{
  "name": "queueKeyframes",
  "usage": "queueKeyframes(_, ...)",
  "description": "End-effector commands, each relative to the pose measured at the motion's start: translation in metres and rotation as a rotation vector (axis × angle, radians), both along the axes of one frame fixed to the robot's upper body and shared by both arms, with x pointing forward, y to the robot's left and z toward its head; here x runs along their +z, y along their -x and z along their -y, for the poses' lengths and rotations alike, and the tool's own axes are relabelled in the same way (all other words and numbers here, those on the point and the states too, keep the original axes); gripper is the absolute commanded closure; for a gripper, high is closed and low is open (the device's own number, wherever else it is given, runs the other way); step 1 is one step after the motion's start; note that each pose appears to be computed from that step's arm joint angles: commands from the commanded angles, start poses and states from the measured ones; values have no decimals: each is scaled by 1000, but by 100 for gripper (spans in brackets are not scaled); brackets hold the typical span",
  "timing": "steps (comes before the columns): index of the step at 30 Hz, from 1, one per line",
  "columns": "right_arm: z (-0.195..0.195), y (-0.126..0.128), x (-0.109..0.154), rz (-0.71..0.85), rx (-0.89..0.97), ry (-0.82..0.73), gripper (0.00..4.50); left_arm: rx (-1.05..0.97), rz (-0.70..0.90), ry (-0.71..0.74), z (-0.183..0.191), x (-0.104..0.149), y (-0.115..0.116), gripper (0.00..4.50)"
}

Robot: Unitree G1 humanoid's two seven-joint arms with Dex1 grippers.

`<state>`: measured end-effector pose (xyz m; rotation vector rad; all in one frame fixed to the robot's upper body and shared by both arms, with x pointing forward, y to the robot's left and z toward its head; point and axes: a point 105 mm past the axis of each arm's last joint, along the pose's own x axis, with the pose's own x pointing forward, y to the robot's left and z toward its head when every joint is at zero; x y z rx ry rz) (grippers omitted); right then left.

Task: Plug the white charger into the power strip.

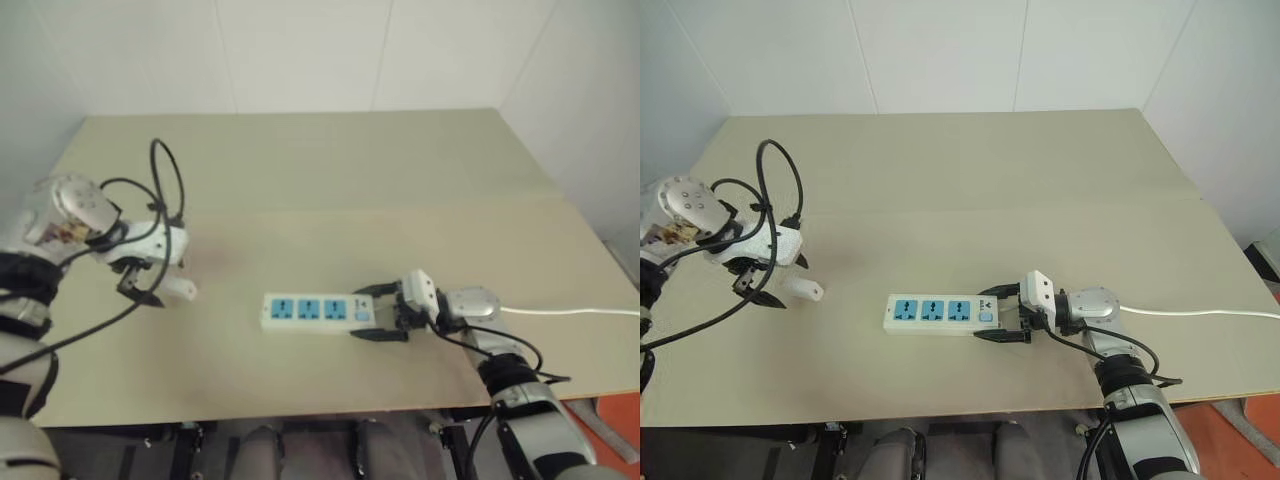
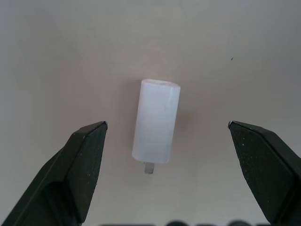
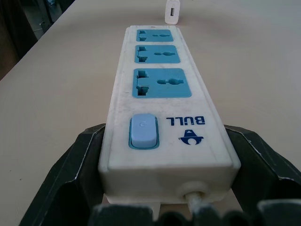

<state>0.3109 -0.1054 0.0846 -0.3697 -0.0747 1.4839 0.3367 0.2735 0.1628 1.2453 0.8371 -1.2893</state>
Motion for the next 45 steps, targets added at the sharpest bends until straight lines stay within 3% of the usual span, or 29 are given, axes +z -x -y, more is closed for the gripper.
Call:
queueKeyframes(1, 2, -1, 2, 8, -14, -1, 110, -28, 8, -46, -1, 4, -3, 0)
queueKeyframes(9, 0, 0, 2, 4, -23, -11, 110, -56, 12, -69, 9, -7, -13, 0)
queueKeyframes(25, -2, 2, 1, -5, -52, -32, 110, -209, 8, -136, 21, -24, -12, 0)
queueKeyframes(28, -3, 2, 1, -6, -57, -35, 110, -226, 10, -170, 17, -28, -11, 61)
queueKeyframes(37, -3, 3, 1, -12, -60, -40, 110, -254, 20, -185, 19, -33, -11, 348)
queueKeyframes(42, -3, 4, 0, -13, -61, -37, 110, -271, 39, -129, 28, -28, -10, 349)
queueKeyframes(45, -3, 5, -1, -14, -60, -34, 110, -277, 99, -7, 50, -11, -15, 349)
